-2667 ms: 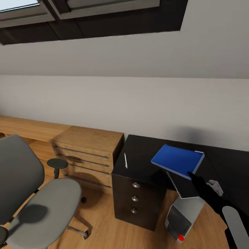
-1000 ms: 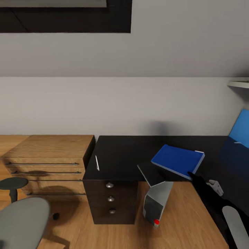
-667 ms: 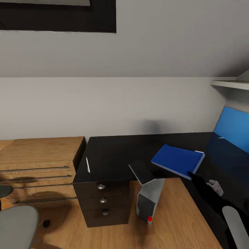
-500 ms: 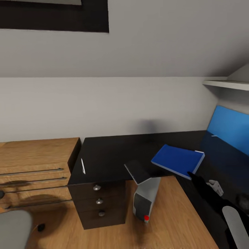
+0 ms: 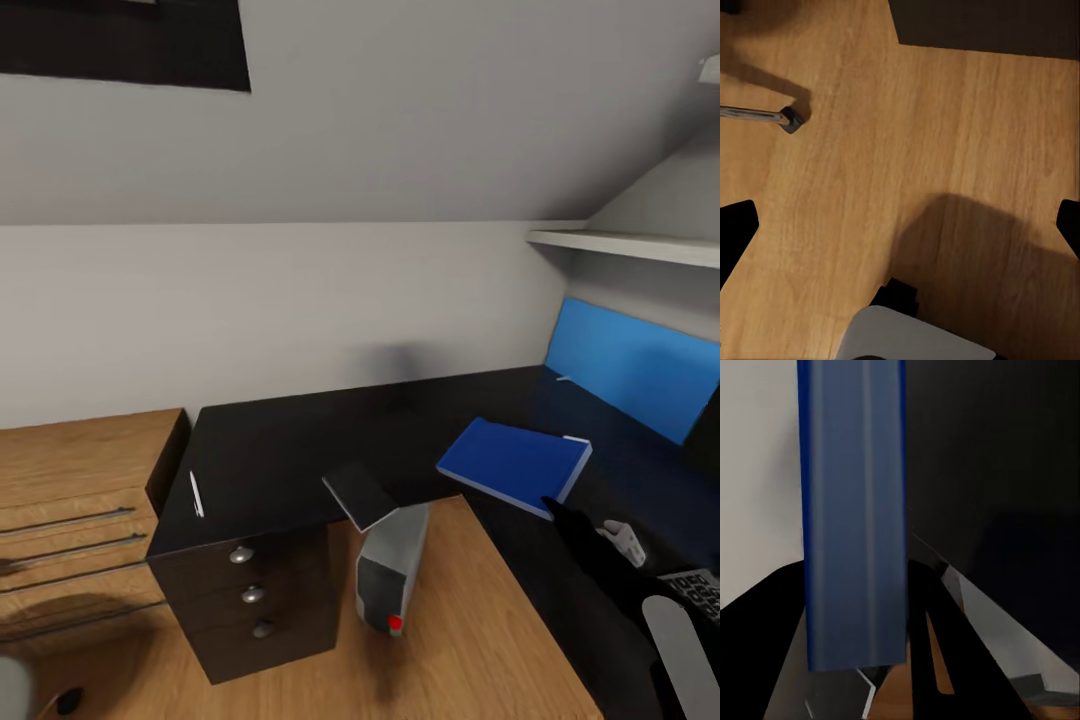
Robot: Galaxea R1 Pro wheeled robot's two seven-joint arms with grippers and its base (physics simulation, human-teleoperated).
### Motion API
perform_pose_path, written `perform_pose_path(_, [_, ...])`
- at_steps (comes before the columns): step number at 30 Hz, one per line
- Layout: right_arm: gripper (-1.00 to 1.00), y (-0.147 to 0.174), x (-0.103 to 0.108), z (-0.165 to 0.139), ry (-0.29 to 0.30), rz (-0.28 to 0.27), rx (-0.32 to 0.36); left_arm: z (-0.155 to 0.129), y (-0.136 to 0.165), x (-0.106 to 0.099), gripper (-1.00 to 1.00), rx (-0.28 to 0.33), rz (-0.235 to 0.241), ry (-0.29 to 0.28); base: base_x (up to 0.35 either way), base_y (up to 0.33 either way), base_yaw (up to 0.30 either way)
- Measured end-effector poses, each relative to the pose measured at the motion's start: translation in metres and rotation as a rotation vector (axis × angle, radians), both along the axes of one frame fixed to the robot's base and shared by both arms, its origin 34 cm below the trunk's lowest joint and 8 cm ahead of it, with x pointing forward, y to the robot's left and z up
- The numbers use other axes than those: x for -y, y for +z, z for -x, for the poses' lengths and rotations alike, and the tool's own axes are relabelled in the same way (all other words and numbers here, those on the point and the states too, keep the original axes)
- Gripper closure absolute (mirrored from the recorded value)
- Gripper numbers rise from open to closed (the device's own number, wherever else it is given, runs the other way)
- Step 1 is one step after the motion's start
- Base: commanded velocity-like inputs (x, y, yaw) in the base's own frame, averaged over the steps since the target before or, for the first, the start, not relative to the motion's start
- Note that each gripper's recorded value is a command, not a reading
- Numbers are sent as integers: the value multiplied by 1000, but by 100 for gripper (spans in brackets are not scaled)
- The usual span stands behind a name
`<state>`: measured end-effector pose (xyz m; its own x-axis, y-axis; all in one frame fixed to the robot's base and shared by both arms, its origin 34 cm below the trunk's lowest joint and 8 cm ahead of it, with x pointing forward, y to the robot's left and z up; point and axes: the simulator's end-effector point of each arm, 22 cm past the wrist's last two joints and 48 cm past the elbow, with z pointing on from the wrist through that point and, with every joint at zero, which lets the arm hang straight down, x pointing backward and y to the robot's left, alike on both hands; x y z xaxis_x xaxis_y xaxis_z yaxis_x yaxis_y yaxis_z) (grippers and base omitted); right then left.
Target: In the bedroom, organize the workspace by keeping the computer under the desk, ensuring the monitor is on the desk, placing the keyboard on the desk next to the monitor, placing the mouse on the desk next to the keyboard, moving the folder from the swivel chair onto the desk next to the mouse, stacking the notebook on top of the folder with the pen on top of the notebook, and positioning the swivel chair next to the desk.
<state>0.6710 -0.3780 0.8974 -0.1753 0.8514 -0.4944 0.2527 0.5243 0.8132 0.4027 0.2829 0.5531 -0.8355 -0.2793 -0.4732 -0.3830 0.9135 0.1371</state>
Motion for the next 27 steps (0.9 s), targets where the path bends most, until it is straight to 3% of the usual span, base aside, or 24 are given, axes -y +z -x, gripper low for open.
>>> perform_pose_path(6, [100,0,0,0,1,-2,0,0,0,0,-100,0,0,0,0,0,-213])
perform_pose_path(13, [100,0,-5,-2,8,2,1,0,0,0,-100,0,0,0,0,0,-23])
perform_pose_path(17, [100,-5,-20,-9,3,6,0,0,0,0,-100,-1,0,0,0,0,-2])
perform_pose_path(18, [100,-11,-27,-15,-31,-8,11,1,0,0,-100,-1,0,0,0,0,0])
perform_pose_path(19, [100,-11,-24,-28,-112,-20,43,2,-1,0,-100,-5,-1,0,0,0,0])
perform_pose_path(21, [100,-10,-12,-43,-220,-28,67,6,-3,-1,-100,-15,-2,-2,0,0,0])
perform_pose_path(22, [100,-16,3,-55,-324,-32,55,10,-5,-1,-100,-24,-3,-2,0,0,0])
perform_pose_path(23, [100,-22,12,-63,-386,-36,34,11,-6,0,-100,-27,-3,-3,0,0,0])
perform_pose_path(25, [100,-31,13,-82,-468,-59,-7,13,-7,3,-100,-31,1,-3,0,0,0])
perform_pose_path(27, [100,-36,-4,-111,-498,-92,-53,13,-7,6,-100,-32,4,-3,0,0,0])
